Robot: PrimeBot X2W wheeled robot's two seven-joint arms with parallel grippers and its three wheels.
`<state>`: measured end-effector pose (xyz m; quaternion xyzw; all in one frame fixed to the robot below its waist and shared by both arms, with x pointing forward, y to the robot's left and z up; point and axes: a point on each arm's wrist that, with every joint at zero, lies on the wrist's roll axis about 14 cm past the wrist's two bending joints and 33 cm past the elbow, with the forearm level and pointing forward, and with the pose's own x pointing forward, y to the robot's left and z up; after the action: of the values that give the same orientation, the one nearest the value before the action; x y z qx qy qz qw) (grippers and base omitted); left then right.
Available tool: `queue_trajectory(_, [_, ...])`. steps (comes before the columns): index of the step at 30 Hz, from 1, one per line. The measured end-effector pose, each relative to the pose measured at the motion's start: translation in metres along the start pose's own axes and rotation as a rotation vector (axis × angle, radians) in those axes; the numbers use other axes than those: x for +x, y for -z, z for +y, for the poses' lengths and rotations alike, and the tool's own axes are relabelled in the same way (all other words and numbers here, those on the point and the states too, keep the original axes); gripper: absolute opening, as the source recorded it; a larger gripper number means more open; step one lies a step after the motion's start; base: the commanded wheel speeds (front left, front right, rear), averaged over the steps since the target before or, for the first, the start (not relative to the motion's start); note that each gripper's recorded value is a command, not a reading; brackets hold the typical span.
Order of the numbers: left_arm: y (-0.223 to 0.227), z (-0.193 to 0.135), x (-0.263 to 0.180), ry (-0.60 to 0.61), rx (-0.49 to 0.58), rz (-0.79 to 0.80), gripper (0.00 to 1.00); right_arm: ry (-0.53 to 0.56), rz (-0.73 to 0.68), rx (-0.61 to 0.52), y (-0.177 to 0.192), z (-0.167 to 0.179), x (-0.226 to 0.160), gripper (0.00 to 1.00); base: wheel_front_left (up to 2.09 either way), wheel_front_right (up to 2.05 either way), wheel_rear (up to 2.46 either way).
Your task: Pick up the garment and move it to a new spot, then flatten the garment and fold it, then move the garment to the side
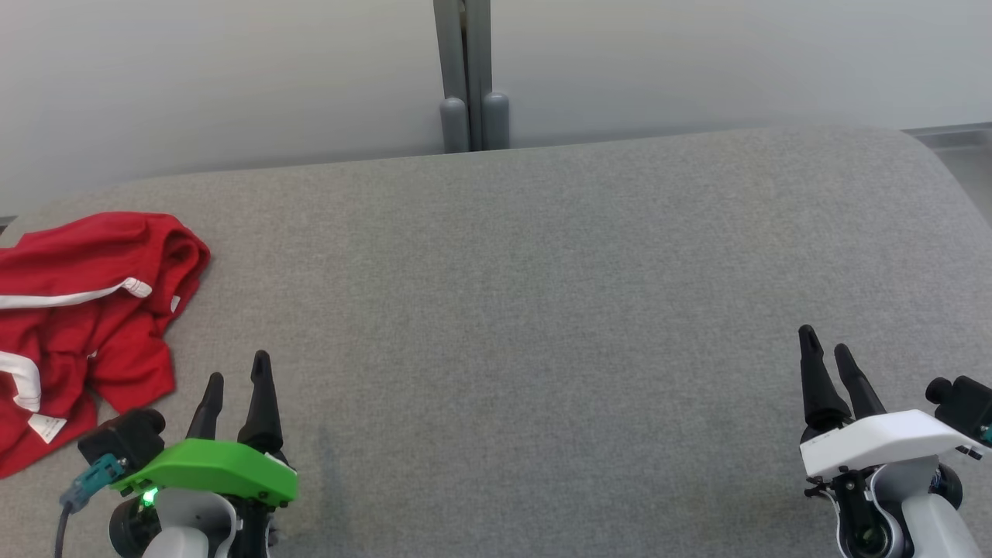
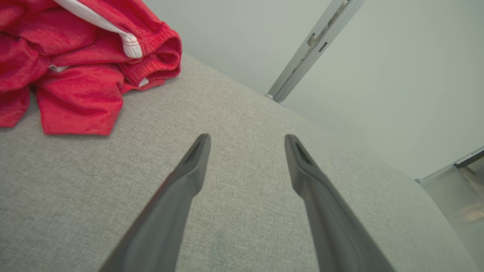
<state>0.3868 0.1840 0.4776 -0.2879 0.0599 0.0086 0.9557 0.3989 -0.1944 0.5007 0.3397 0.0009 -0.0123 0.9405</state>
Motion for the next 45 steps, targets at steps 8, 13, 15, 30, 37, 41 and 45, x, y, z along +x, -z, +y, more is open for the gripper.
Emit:
queue_trajectory(8, [-0.003, -0.015, 0.003, 0.057, 0.139, -0.013, 1.0, -0.029, -0.008, -0.106, -0.001, 0.007, 0.005, 1.0, 0.0, 0.0, 0.0])
queue_trajectory(13, [-0.002, -0.022, 0.004, 0.082, 0.226, -0.016, 1.0, -0.047, -0.015, -0.171, -0.002, 0.012, 0.007, 1.0, 0.0, 0.0, 0.0])
queue_trajectory(15, [-0.001, -0.023, 0.003, 0.084, 0.251, -0.017, 1.0, -0.053, -0.017, -0.194, -0.001, 0.013, 0.007, 1.0, 0.0, 0.0, 0.0])
queue_trajectory(30, [0.001, -0.015, 0.003, 0.073, 0.358, -0.031, 1.0, -0.063, -0.017, -0.358, 0.003, 0.013, 0.009, 1.0, 0.0, 0.0, 0.0])
queue_trajectory(37, [0.004, -0.012, 0.0, 0.069, 0.381, -0.037, 1.0, -0.081, -0.002, -0.42, 0.012, 0.016, 0.009, 1.0, 0.0, 0.0, 0.0])
queue_trajectory(41, [0.003, -0.002, -0.004, 0.041, 0.39, -0.044, 1.0, -0.107, 0.024, -0.458, 0.023, 0.021, 0.011, 1.0, 0.0, 0.0, 0.0])
queue_trajectory(45, [-0.002, 0.012, -0.009, -0.003, 0.403, -0.057, 1.0, -0.155, 0.05, -0.492, 0.037, 0.033, 0.017, 1.0, 0.0, 0.0, 0.0])
